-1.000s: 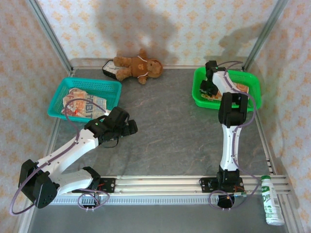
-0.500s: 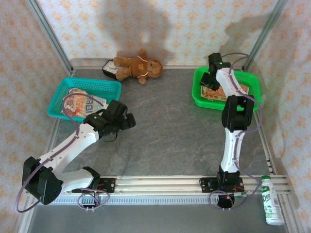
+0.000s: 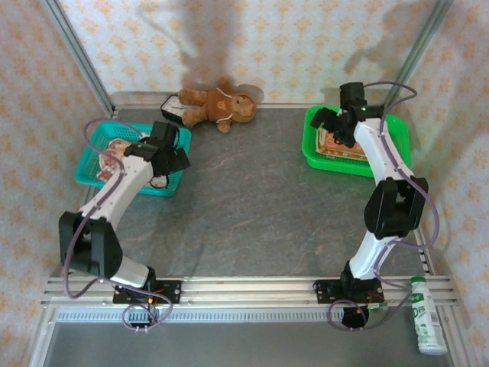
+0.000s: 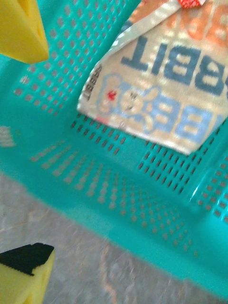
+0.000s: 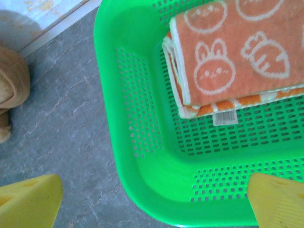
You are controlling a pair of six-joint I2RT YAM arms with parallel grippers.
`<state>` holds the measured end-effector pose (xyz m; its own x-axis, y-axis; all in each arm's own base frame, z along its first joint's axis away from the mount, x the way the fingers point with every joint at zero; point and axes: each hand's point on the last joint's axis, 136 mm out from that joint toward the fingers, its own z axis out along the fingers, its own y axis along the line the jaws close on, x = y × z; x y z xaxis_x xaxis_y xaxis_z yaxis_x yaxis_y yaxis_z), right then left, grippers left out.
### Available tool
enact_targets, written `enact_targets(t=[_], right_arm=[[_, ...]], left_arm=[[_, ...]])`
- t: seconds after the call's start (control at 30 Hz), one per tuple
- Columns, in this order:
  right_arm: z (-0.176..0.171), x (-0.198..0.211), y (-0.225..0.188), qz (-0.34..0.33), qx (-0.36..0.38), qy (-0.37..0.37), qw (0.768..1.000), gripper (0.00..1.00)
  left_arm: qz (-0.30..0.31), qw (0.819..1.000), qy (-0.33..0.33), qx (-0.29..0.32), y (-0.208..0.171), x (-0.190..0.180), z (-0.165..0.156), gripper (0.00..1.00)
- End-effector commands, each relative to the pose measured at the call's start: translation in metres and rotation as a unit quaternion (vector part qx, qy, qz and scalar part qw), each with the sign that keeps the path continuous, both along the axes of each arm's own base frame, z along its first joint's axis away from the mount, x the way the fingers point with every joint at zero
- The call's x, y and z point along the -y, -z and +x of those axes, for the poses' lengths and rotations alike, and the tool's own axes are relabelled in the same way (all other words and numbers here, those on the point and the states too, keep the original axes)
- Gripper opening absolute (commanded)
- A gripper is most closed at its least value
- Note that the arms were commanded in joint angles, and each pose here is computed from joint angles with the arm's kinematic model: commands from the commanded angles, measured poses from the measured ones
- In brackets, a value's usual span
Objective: Fold and stack the towels
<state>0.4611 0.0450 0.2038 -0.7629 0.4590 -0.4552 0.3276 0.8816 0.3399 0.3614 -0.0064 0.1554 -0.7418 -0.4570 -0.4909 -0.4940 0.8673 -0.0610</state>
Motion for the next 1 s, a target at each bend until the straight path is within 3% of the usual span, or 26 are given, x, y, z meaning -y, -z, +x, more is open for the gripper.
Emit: enact_targets(t=[0.0,0.17,0.27,0.4,0.53,0.67,0.7,0.77,0.83,0.9,0.97], right_arm=[[-0.007,-0.016,-0.020,0.011,0.035,-0.007,0.999,0.99],[-0.021,-0.038,-0.022,0.000,0.039,-0.026,0.999,0.99],[-0.027,-0.051,-0.022,0.000,0.039,-0.035,0.999,0.99],[-0.034,-0.067,-0.022,0.005,0.036,-0.047,0.998,0.99],[-0.040,-0.080,-0.024,0.004,0.038,-0.059,0.998,0.99],[-0.048,-0.091,-0.026,0.003,0.036,-0.069,0.997,0.99],[-0.050,-0.093,-0.026,0.003,0.035,-0.071,0.997,0.99],[-0.053,-0.096,-0.026,0.003,0.035,-0.073,0.997,0.99],[-0.057,-0.099,-0.025,0.003,0.034,-0.074,0.997,0.99],[-0.059,-0.099,-0.025,0.002,0.033,-0.075,0.997,0.99],[-0.061,-0.099,-0.024,0.002,0.032,-0.076,0.997,0.99]], left_arm=[[0.026,0.999,-0.006,-0.033,0.008,-0.027,0.014,0.93],[0.033,0.996,-0.039,-0.076,0.036,-0.061,0.041,0.82],[0.038,0.994,-0.045,-0.096,0.053,-0.074,0.057,0.80],[0.045,0.990,-0.045,-0.130,0.082,-0.083,0.074,0.81],[0.041,0.986,-0.047,-0.152,0.107,-0.089,0.086,0.89],[0.016,0.984,-0.052,-0.167,0.131,-0.088,0.092,0.83],[0.009,0.984,-0.052,-0.169,0.136,-0.087,0.092,0.78],[0.001,0.984,-0.051,-0.171,0.143,-0.086,0.093,0.58],[0.002,0.984,-0.055,-0.172,0.142,-0.089,0.092,0.22],[0.003,0.985,-0.060,-0.161,0.133,-0.092,0.092,0.00],[0.009,0.988,-0.066,-0.142,0.113,-0.096,0.094,0.00]])
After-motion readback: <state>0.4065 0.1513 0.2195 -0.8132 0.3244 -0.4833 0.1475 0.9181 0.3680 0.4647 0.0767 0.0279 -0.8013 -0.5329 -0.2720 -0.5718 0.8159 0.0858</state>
